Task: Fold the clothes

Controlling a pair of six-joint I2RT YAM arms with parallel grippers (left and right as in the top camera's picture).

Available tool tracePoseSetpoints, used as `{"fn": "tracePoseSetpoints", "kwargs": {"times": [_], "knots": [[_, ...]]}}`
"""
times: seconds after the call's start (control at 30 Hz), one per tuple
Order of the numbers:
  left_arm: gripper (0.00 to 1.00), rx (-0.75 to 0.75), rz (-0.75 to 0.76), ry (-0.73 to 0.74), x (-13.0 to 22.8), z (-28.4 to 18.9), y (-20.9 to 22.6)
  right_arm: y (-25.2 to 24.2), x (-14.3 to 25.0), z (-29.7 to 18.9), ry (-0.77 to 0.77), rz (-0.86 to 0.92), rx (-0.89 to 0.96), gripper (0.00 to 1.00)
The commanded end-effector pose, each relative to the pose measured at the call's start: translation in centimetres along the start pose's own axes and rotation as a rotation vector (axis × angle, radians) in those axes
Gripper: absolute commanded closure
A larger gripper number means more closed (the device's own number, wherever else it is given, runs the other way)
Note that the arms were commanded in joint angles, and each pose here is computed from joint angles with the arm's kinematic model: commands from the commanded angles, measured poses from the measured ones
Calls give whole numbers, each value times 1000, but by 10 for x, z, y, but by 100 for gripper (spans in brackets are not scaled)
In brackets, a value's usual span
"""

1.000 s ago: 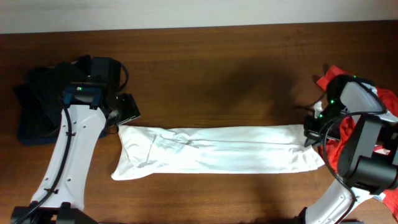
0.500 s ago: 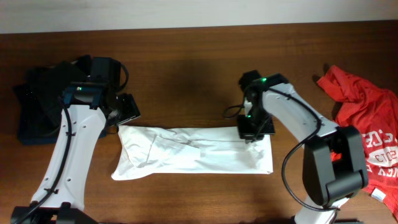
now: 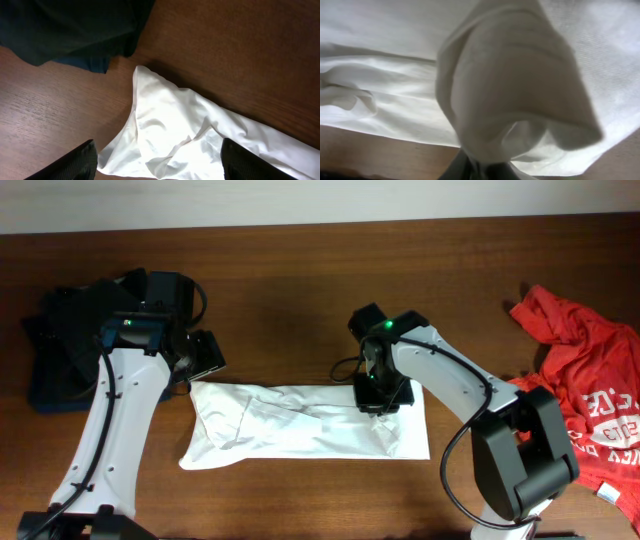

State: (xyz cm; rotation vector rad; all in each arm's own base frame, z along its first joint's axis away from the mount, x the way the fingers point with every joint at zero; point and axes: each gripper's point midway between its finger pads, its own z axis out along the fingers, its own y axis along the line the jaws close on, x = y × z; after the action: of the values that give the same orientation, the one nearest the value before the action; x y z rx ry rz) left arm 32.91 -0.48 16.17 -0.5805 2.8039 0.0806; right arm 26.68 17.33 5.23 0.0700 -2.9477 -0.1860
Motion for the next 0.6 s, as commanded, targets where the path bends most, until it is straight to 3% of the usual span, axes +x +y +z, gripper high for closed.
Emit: {"fn": "tracePoseSetpoints", "kwargs": {"times": [0.0, 0.07, 0.17, 0.33, 0.57], "knots": [[21, -13, 9, 8, 1, 4, 2, 20, 0, -7, -24, -22, -60, 60], [22, -13, 9, 8, 1, 4, 2, 33, -1, -7, -26, -61, -122, 44], [22, -13, 9, 8, 1, 4, 3, 32, -3, -8, -37, -122, -118, 44], [21, -14, 35, 21, 4, 4, 3, -5, -12, -9, -72, -84, 51, 45], [13, 51, 256, 113, 28, 15, -4, -82, -13, -32, -56, 122, 148, 46]]}}
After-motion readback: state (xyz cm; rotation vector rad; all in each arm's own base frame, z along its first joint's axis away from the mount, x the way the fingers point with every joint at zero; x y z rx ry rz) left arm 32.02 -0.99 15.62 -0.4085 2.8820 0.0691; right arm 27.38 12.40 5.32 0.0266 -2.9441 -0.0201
